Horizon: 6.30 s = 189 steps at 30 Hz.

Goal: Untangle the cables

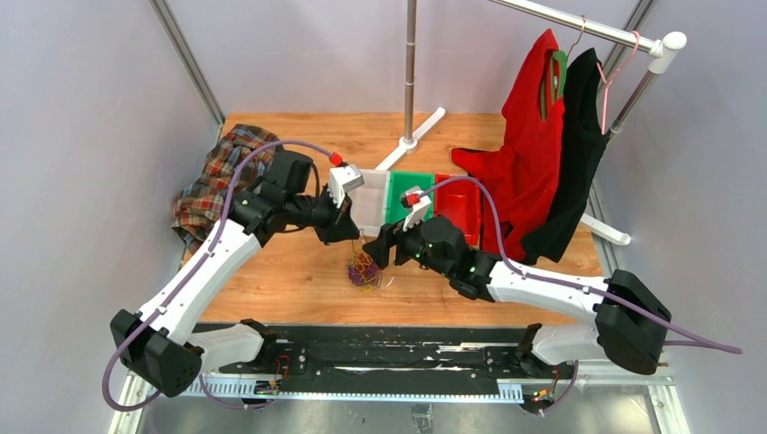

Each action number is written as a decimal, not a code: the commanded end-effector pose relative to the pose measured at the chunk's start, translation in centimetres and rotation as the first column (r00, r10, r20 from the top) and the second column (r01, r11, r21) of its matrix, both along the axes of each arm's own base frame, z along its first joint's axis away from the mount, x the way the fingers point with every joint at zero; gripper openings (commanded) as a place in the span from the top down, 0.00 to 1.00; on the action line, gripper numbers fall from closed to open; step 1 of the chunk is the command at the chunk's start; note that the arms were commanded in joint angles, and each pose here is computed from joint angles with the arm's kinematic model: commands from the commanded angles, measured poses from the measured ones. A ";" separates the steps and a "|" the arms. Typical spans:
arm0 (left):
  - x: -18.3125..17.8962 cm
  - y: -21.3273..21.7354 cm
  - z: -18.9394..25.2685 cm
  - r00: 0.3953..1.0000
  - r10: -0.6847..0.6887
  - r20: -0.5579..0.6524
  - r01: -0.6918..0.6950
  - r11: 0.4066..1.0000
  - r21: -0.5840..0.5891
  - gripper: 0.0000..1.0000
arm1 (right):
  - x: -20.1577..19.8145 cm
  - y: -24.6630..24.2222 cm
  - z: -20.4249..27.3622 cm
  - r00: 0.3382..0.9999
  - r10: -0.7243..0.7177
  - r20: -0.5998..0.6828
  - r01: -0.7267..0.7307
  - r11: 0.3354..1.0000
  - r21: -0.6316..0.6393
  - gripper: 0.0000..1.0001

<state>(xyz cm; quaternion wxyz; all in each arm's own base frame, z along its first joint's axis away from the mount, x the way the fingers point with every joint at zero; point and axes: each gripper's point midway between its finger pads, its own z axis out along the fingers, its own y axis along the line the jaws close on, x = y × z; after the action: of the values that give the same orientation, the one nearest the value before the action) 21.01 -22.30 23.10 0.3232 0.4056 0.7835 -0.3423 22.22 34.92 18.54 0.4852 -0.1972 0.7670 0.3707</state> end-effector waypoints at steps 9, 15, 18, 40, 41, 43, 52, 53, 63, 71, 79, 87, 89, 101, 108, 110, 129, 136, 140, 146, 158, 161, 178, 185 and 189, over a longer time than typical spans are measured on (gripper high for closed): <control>-0.5 0.1 3.0 0.999 0.017 0.032 -0.016 0.999 -0.039 0.99 | 0.2 1.2 3.6 0.999 -0.016 0.046 0.013 0.997 0.075 0.27; -0.7 -0.2 4.6 0.999 0.012 0.044 -0.009 0.997 -0.076 0.99 | 1.5 2.7 2.5 0.999 -0.035 0.031 0.034 0.998 0.049 0.28; -0.6 -0.4 5.5 0.999 0.015 0.051 -0.011 0.996 -0.090 0.99 | 1.9 3.5 1.8 0.999 -0.037 0.023 0.036 0.998 0.051 0.30; -0.1 1.2 21.3 0.921 0.139 0.363 -0.059 0.973 -0.222 0.99 | 2.7 1.6 -10.1 0.986 -0.150 -0.065 0.140 0.980 -0.138 0.38; 0.1 1.4 22.1 0.910 0.152 0.387 -0.067 0.972 -0.225 1.00 | 2.6 1.4 -10.4 0.986 -0.153 -0.067 0.142 0.979 -0.145 0.38; 0.3 1.9 24.1 0.884 0.183 0.430 -0.083 0.967 -0.240 1.00 | 2.4 0.8 -11.3 0.984 -0.162 -0.075 0.148 0.975 -0.164 0.39; 1.7 4.1 33.3 0.731 0.368 0.575 -0.176 0.915 -0.363 1.00 | 1.2 -1.2 -14.7 0.973 -0.194 -0.128 0.167 0.966 -0.198 0.41; 1.8 4.4 34.0 0.713 0.384 0.587 -0.184 0.910 -0.371 1.00 | 1.1 -1.5 -14.8 0.971 -0.199 -0.130 0.171 0.965 -0.200 0.41; 4.2 6.7 37.9 0.532 0.503 0.681 -0.271 0.863 -0.427 1.00 | -0.2 -2.6 -15.6 0.968 -0.199 -0.150 0.166 0.964 -0.206 0.41; 4.7 9.9 44.8 0.245 0.574 0.782 -0.297 0.812 -0.502 1.00 | -1.0 -3.1 -16.3 0.965 -0.198 -0.173 0.159 0.963 -0.219 0.33; 4.7 12.8 48.6 0.030 0.666 0.745 -0.319 0.713 -0.624 1.00 | -2.8 -3.7 -16.6 0.974 -0.166 -0.156 0.128 0.965 -0.228 0.32; 7.4 10.4 40.0 0.255 0.557 0.791 -0.415 0.801 -0.430 1.00 | -3.4 -3.1 -13.2 0.989 -0.104 -0.106 0.087 0.984 -0.154 0.42; 8.0 9.9 34.0 0.345 0.491 0.800 -0.447 0.835 -0.320 1.00 | -3.2 -2.8 -11.7 0.992 -0.094 -0.084 0.081 0.986 -0.144 0.51; 5.6 14.2 6.7 0.673 0.268 0.689 -0.570 0.782 0.252 0.99 | -2.3 -1.6 -8.2 1.000 0.015 -0.007 -0.016 0.978 -0.208 0.99; 5.1 16.8 -0.6 0.726 0.196 0.659 -0.584 0.681 0.442 0.82 | -3.0 -1.2 -9.5 0.994 0.103 -0.036 -0.109 0.944 -0.310 0.99; 4.6 16.0 -2.5 0.771 0.164 0.616 -0.525 0.711 0.468 0.62 | -3.7 -1.3 -10.7 0.988 0.135 -0.071 -0.151 0.927 -0.342 0.98; -1.3 2.5 -11.8 0.944 -0.319 0.088 0.269 0.895 0.357 0.18 | -5.6 -2.5 -14.3 0.974 0.181 -0.135 -0.218 0.907 -0.361 0.95; -1.9 -0.4 -12.4 0.960 -0.279 -0.030 0.279 0.937 0.213 0.18 | -5.9 -2.1 -13.5 0.969 0.214 -0.120 -0.242 0.910 -0.336 0.96; -2.6 0.2 -14.5 0.962 -0.263 -0.071 0.273 0.932 0.237 0.19 | -6.3 -1.6 -12.0 0.962 0.255 -0.098 -0.273 0.916 -0.294 0.97; -1.8 0.4 -16.2 0.985 -0.165 -0.057 0.174 0.940 0.293 0.24 | -6.8 -1.5 -11.0 0.957 0.282 -0.073 -0.292 0.922 -0.253 0.98; -3.9 -0.9 -15.6 0.970 -0.201 -0.135 0.225 0.954 0.199 0.34 | -7.6 -0.9 -6.1 0.940 0.341 -0.006 -0.338 0.927 -0.166 0.99; -3.1 -1.4 -15.2 0.976 -0.183 -0.117 0.203 0.960 0.192 0.40 | -7.9 -0.7 -5.3 0.932 0.363 -0.001 -0.359 0.921 -0.154 0.99; 5.5 4.5 2.6 0.930 0.130 0.344 -0.183 0.975 0.127 0.99 | -4.8 -4.4 -10.7 0.989 0.134 -0.057 -0.146 0.913 -0.381 0.63; 3.9 5.5 5.5 0.899 0.148 0.412 -0.200 0.976 0.086 1.00 | -4.5 -3.7 -5.4 0.993 0.114 0.022 -0.106 0.967 -0.230 0.31; 3.2 5.6 6.6 0.890 0.152 0.430 -0.196 0.979 0.061 1.00 | -4.5 -2.5 -1.8 0.987 0.137 0.085 -0.125 0.984 -0.128 0.30</control>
<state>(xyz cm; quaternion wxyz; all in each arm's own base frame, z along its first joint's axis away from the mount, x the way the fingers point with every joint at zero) 24.93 -17.01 28.12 0.4788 0.4116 0.7550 -0.1769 16.68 30.82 11.71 0.4333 -0.3193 0.7872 0.3010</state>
